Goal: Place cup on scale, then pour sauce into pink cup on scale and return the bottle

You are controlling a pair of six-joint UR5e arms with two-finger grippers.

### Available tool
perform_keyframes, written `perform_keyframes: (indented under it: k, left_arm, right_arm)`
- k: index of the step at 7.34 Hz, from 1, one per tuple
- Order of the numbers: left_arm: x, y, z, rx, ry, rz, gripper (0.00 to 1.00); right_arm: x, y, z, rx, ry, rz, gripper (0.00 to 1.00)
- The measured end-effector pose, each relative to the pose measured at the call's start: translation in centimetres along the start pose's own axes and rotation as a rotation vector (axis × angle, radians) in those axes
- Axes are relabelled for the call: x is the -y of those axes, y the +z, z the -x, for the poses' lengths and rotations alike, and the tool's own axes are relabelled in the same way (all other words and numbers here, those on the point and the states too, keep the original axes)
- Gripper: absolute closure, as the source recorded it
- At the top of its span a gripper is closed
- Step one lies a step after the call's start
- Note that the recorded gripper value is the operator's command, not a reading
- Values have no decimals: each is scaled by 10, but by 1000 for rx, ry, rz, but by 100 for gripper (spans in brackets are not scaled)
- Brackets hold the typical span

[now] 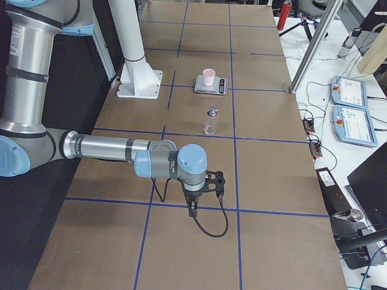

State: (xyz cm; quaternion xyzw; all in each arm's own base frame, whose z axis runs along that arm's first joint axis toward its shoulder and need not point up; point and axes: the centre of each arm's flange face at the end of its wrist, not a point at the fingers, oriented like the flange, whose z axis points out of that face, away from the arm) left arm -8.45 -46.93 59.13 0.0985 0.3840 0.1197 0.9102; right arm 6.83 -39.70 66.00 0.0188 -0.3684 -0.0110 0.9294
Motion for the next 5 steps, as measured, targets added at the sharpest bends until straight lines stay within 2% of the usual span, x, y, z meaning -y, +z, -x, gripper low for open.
perform_keyframes:
  k: [5]
  left_arm:
    - [-13, 4, 2, 0, -16, 12, 0]
  right_arm:
    - [4, -3, 3, 7, -3, -7, 0]
